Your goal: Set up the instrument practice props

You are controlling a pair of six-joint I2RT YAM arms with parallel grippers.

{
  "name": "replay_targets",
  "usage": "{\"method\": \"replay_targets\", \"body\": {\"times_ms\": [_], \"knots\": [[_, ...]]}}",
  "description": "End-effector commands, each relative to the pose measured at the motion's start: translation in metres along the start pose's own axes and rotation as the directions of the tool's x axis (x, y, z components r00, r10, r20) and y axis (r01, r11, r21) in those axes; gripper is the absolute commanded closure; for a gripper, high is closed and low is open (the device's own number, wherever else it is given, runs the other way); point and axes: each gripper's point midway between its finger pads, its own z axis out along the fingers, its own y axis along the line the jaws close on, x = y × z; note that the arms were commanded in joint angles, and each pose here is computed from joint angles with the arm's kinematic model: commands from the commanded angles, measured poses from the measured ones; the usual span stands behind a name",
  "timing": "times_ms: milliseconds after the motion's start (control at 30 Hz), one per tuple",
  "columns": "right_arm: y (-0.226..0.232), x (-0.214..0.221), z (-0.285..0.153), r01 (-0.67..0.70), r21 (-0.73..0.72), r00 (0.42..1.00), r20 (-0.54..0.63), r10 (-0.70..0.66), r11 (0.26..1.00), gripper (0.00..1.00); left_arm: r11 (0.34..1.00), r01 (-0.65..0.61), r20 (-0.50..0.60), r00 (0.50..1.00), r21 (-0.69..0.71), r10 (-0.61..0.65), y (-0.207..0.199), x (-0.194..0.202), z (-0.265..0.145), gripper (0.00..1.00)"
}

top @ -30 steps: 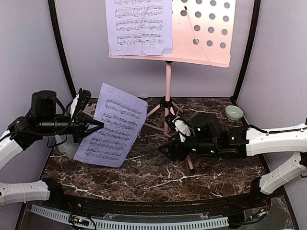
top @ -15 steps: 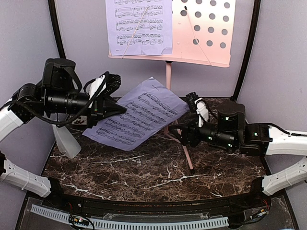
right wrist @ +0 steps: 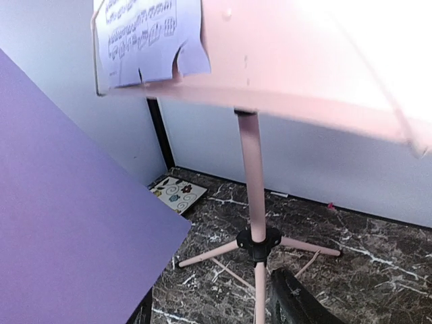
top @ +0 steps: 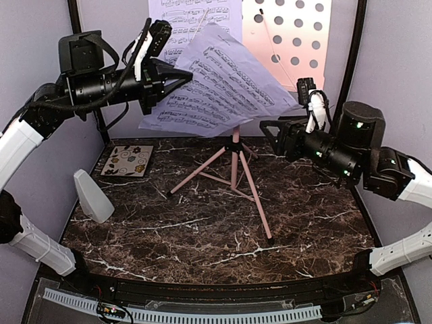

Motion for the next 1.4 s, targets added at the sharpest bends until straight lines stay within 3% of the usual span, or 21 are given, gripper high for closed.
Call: {"method": "replay_targets", "body": {"times_ms": [0, 400, 567, 867, 1133, 1367], "knots": [[-0.008, -0.055, -0.012, -0.011, 0.054, 0.994, 0.113, 0.005, 0.999, 0.4, 0.992, 0.12, 0.179, 0.978, -0.04, -0.111, 0.035, -0.048, -0.015, 1.0], [-0.012, -0.151, -0.026, -0.057, 0.13, 0.968, 0.248, 0.023, 0.99, 0.41, 0.887, 0.458, 0.355, 0.84, -0.062, -0.409, 0.094, -0.078, -0.027, 1.0], [-0.013, -0.177, -0.02, -0.081, 0.188, 0.962, 0.273, 0.027, 0.979, 0.41, 0.845, 0.528, 0.421, 0.787, -0.083, -0.451, 0.112, -0.088, -0.034, 1.0], [-0.004, -0.203, 0.006, -0.036, 0.263, 0.967, 0.253, -0.033, 0.964, 0.41, 0.842, 0.527, 0.485, 0.77, -0.115, -0.415, 0.127, -0.105, -0.038, 1.0], [-0.003, -0.198, 0.025, 0.0, 0.319, 0.972, 0.223, -0.075, 0.948, 0.46, 0.852, 0.495, 0.524, 0.777, -0.17, -0.347, 0.137, -0.114, -0.043, 1.0], [-0.005, -0.198, 0.033, 0.015, 0.351, 0.971, 0.217, -0.098, 0.936, 0.6, 0.865, 0.473, 0.529, 0.784, -0.17, -0.324, 0.138, -0.119, -0.04, 1.0]]}}
